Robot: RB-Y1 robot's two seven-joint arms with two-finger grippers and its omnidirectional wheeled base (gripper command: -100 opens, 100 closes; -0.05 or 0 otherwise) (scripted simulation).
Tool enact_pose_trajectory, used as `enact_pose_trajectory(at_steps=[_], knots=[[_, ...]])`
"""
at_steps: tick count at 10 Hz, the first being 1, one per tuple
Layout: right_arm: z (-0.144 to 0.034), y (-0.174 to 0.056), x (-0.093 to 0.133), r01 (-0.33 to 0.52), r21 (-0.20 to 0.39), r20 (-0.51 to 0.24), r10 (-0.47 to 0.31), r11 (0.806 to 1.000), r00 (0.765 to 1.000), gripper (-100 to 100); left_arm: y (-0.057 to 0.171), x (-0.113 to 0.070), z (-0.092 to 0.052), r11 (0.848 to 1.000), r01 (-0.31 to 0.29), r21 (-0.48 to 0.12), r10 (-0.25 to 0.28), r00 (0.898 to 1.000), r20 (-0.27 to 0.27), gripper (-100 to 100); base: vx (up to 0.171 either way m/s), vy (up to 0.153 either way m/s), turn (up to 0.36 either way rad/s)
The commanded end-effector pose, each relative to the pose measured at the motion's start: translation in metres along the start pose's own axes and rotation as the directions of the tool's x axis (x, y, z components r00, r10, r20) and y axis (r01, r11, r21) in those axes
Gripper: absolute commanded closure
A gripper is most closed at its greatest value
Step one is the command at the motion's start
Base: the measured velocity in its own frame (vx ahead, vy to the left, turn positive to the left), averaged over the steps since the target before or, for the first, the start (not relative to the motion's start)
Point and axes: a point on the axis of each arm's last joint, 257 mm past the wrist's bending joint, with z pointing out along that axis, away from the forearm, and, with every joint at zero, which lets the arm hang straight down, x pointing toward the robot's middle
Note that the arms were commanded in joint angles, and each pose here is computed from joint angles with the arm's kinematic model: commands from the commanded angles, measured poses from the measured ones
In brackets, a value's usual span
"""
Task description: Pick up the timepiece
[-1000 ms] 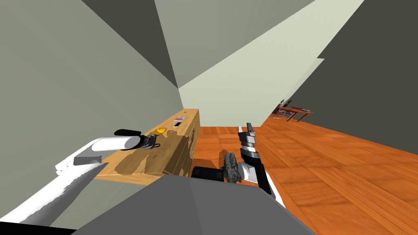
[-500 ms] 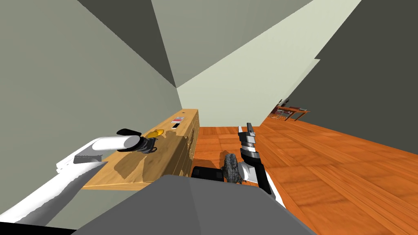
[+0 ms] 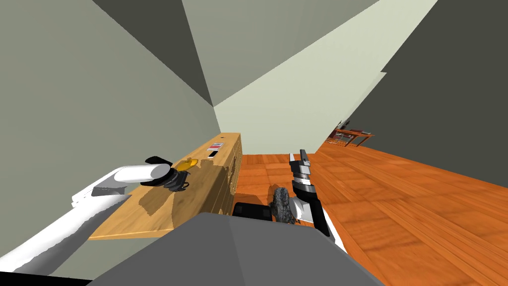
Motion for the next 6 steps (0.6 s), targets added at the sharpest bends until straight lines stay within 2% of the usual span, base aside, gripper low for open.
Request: enact_pose_trajectory(at_steps=[1, 2, 3, 4, 5, 6], knots=[[0.000, 0.000, 0.000, 0.000, 0.000, 0.000, 0.000, 1.000, 1.000, 0, 0.013, -0.004, 0.003, 0.999, 0.009, -0.053, -0.009, 1.000, 0.006, -100, 0.019, 0.039, -0.012], [0.000, 0.000, 0.000, 0.000, 0.000, 0.000, 0.000, 1.000, 1.000, 0, 0.020, -0.006, 0.004, 0.997, 0.014, -0.078, -0.013, 1.000, 0.009, -100, 0.004, 0.039, 0.002], [0.000, 0.000, 0.000, 0.000, 0.000, 0.000, 0.000, 1.000, 1.000, 0, 0.016, -0.003, 0.003, 0.998, 0.009, -0.059, -0.009, 1.000, 0.007, -100, 0.000, 0.017, -0.001], [0.000, 0.000, 0.000, 0.000, 0.000, 0.000, 0.000, 1.000, 1.000, 0, 0.017, -0.003, 0.003, 0.998, 0.011, -0.064, -0.010, 1.000, 0.008, 0, 0.000, 0.000, 0.000], [0.000, 0.000, 0.000, 0.000, 0.000, 0.000, 0.000, 1.000, 1.000, 0, 0.019, -0.006, 0.015, 0.998, 0.017, -0.064, -0.016, 1.000, 0.009, -100, 0.000, 0.004, -0.043], [0.000, 0.000, 0.000, 0.000, 0.000, 0.000, 0.000, 1.000, 1.000, 0, 0.020, -0.006, 0.020, 0.998, 0.019, -0.064, -0.018, 1.000, 0.010, -100, -0.001, 0.006, -0.044]])
